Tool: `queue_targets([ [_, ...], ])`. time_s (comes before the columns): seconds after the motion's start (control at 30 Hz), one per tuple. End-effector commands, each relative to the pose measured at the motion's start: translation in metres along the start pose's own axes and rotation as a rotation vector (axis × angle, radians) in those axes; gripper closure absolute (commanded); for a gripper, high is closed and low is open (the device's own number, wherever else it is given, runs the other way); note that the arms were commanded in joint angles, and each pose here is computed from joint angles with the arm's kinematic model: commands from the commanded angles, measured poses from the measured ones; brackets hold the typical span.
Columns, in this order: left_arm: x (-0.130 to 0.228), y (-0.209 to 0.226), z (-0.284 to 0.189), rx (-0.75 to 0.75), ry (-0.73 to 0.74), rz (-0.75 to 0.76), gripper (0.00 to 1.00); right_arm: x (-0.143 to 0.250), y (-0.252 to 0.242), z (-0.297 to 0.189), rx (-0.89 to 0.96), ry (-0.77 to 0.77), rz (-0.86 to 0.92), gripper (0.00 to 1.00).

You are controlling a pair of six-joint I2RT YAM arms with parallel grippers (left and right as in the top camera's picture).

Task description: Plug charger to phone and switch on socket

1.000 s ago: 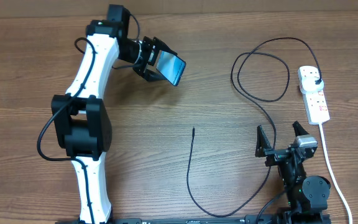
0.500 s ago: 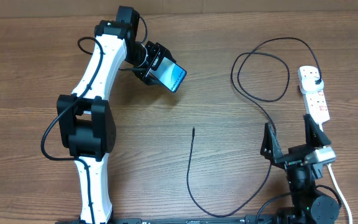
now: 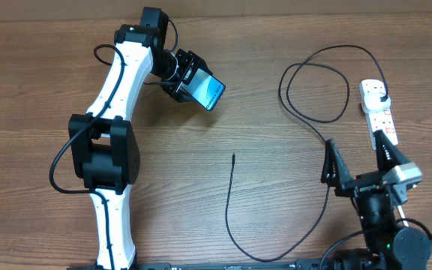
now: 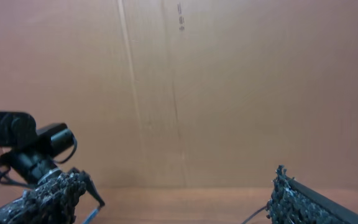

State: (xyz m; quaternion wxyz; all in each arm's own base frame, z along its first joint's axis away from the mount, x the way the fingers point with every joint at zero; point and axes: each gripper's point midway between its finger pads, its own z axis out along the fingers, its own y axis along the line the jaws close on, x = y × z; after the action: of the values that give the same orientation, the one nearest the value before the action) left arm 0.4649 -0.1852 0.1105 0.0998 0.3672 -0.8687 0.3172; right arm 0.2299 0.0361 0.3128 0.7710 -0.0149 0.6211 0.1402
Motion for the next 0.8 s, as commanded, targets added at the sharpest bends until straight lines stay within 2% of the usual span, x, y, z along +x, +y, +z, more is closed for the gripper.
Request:
queue_targets([
  [0.0,0.002,-0.014,-0.007,0.042,0.002,0.033,0.96,-0.019,0.008,0.02,-0.029,0.069,0.017,0.0],
  [0.17,0.001,-0.015,-0.007,0.048,-0.002,0.031,0.96,-0.018,0.025,0.06,-0.135,0.256,0.064,0.0],
  [0.3,0.001,-0.015,-0.007,0.048,-0.001,0.031,0.96,0.0,0.053,0.107,-0.345,0.481,0.17,0.0],
  [0.4,0.001,-0.015,-0.007,0.048,-0.002,0.031,0.96,0.017,0.065,0.127,-0.45,0.59,0.249,0.0],
  [0.67,0.001,-0.016,-0.007,0.05,-0.003,0.026,0.96,0.068,0.091,0.147,-0.658,0.873,0.712,0.0],
  [0.77,0.0,-0.017,-0.007,0.053,-0.005,0.011,0.96,0.095,0.086,0.152,-0.612,0.961,0.832,0.0],
])
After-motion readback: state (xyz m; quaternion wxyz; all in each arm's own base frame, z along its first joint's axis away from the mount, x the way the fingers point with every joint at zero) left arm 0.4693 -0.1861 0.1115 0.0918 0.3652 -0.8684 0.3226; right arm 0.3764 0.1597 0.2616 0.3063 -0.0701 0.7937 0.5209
